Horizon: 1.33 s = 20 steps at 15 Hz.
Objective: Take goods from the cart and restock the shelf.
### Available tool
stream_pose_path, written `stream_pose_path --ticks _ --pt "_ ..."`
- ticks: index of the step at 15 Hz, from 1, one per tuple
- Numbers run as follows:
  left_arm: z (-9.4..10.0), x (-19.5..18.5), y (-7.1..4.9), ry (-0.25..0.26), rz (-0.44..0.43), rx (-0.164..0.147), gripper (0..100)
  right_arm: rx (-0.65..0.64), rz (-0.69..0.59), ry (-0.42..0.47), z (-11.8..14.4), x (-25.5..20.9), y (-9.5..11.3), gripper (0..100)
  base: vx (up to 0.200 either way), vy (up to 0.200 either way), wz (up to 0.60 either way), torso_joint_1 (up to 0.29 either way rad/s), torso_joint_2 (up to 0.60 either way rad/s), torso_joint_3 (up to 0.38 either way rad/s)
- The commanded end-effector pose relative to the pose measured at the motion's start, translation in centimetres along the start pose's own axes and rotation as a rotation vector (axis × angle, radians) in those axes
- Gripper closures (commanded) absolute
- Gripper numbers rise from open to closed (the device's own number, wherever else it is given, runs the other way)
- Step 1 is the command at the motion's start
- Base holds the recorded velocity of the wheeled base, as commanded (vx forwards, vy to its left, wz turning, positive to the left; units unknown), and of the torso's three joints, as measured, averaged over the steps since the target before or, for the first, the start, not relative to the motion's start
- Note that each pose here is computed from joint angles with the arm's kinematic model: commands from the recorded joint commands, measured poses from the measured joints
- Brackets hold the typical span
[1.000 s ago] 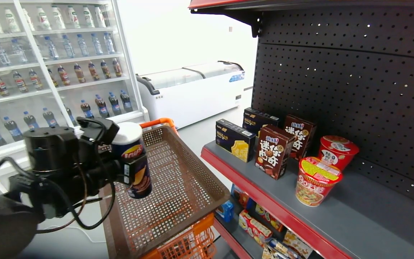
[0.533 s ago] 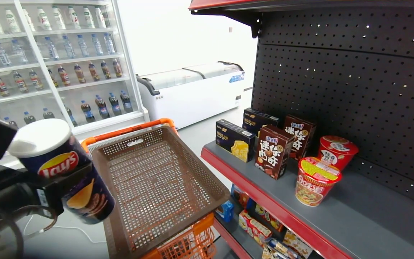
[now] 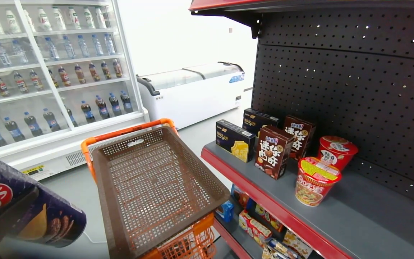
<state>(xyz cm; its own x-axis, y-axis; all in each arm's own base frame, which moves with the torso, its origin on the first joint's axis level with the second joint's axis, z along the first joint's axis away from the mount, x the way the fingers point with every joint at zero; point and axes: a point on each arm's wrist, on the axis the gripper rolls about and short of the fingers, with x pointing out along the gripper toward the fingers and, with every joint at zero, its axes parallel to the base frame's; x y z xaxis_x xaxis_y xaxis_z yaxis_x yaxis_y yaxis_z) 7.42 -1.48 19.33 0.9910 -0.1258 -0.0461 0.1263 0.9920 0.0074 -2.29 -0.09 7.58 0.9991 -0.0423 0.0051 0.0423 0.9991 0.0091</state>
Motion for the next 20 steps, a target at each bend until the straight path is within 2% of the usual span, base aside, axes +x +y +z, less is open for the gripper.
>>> stream_pose_path --ticks 1,11,20 --pt "0.11 -0.92 0.12 -0.043 0.007 -0.004 100 0.000 0.001 0.001 0.01 0.01 0.00 0 0.000 0.000 -0.60 0.007 0.00 -0.002" --pt "0.02 -1.03 0.11 -0.045 -0.001 -0.006 100 0.000 -0.001 0.000 0.01 0.01 0.00 0 0.000 0.000 -0.60 0.002 0.00 0.003" --pt "-0.58 -1.05 0.09 -0.025 -0.005 -0.004 100 0.000 0.001 0.001 0.01 0.01 0.00 0 0.000 0.000 -0.60 0.002 0.00 0.002"
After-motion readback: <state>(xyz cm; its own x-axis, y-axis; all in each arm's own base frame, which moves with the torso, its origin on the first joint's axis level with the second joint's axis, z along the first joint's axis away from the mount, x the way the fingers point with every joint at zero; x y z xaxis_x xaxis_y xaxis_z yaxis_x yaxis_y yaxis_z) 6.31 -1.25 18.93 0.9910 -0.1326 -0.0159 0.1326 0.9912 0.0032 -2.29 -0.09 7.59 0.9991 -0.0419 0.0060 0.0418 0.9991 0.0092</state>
